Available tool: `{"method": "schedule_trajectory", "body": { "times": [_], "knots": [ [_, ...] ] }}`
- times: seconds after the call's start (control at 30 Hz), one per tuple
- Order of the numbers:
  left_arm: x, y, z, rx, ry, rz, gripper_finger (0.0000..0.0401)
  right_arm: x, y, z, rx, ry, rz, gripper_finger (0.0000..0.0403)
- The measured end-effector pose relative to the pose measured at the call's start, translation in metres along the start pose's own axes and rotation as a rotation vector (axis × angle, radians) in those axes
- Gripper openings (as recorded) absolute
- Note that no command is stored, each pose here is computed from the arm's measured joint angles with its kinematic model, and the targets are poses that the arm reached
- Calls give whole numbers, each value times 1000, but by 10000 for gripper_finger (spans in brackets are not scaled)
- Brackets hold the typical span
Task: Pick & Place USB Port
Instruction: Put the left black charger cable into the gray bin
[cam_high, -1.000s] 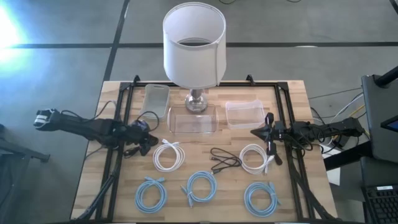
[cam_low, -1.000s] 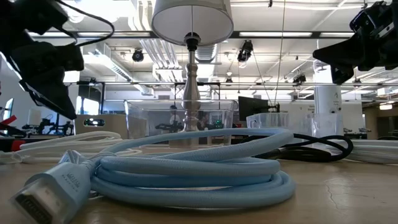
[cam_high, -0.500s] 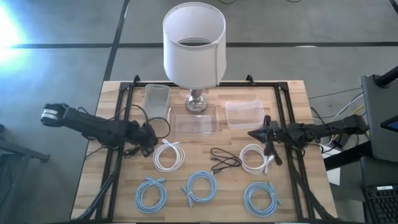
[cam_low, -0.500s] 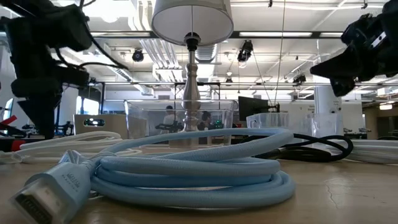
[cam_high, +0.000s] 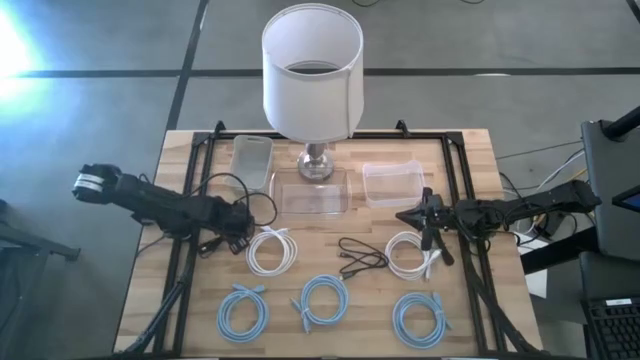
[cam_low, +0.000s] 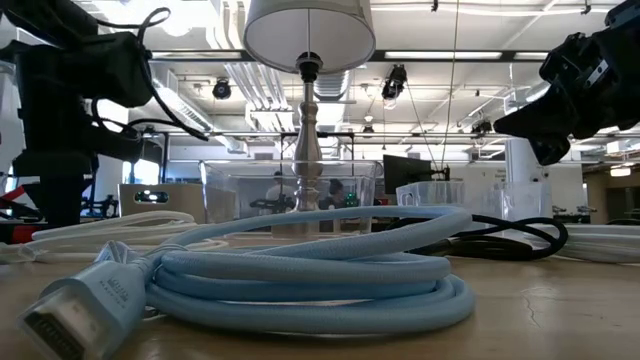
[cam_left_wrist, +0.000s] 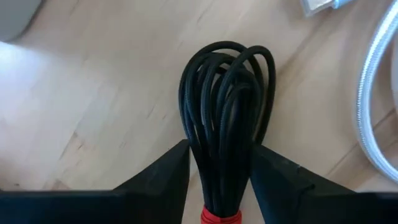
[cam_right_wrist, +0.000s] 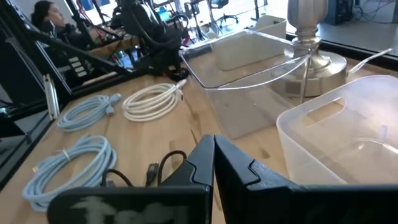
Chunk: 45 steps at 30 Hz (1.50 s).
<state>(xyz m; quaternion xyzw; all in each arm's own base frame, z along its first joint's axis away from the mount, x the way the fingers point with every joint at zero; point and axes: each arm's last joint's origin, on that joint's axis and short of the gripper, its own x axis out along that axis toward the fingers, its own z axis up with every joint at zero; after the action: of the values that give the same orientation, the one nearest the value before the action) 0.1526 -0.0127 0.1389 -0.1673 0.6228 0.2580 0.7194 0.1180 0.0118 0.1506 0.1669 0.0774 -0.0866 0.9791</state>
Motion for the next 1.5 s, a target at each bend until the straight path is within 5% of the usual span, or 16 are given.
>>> {"method": "schedule_trajectory", "body": {
  "times": [0.27,0.57,0.97,1.13,1.27,1.5],
  "knots": [
    [-2,-6,6,28,-52,-64,26,0,0,0,-2,0,0,9],
    [-38,-10,23,13,-163,-69,44,0,0,0,-2,0,1,9],
    [-132,-22,60,-3,-503,-32,32,0,0,0,-4,5,1,9],
    [-145,-14,60,-11,-546,108,29,1,0,-1,-7,10,-4,9],
    [-147,-3,67,-93,-653,290,29,1,0,-1,-19,5,-9,8],
    [-141,28,97,-340,-692,355,30,1,1,6,-40,-70,-28,8]
  ]
}}
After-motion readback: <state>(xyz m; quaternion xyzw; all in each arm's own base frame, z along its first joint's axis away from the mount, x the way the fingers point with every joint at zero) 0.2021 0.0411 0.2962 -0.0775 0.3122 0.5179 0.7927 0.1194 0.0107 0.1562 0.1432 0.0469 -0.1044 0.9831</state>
